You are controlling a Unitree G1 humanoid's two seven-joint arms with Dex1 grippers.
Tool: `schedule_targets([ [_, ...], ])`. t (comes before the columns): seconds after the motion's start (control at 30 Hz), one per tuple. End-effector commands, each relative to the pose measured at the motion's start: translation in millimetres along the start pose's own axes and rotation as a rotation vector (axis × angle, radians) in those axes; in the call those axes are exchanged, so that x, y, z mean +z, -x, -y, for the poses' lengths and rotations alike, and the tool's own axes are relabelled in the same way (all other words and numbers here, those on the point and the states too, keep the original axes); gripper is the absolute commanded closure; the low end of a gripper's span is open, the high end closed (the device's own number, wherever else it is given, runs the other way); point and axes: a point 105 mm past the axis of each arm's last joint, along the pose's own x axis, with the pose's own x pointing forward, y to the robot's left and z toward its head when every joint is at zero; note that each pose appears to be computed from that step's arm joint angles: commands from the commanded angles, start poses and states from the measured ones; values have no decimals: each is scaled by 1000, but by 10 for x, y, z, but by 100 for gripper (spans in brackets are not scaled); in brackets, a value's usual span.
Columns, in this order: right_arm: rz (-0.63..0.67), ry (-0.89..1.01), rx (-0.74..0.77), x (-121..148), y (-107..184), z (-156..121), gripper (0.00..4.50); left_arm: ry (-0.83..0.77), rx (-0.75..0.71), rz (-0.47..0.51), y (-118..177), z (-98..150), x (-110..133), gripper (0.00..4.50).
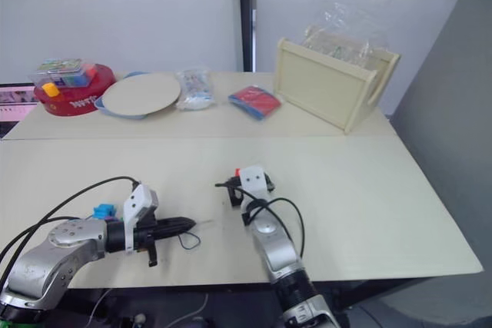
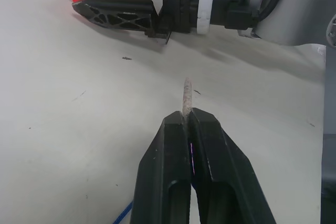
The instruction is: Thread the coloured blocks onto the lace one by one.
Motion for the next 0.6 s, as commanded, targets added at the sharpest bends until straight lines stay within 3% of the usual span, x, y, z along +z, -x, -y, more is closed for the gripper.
schedule_targets([
  [0.03,41,-126,76,200,-78,-390,160,-29,6,10,50,10,76,450],
  [0.2,73,-131,105,254,-57,-412,330,-33,3,7,37,13,67,450],
  [0.33,115,-114,124,314,51,-282,336,-38,-3,13,2,9,78,450],
  [0.6,149,2,214,266,895,-25,336,-61,-47,65,-159,12,212,450],
])
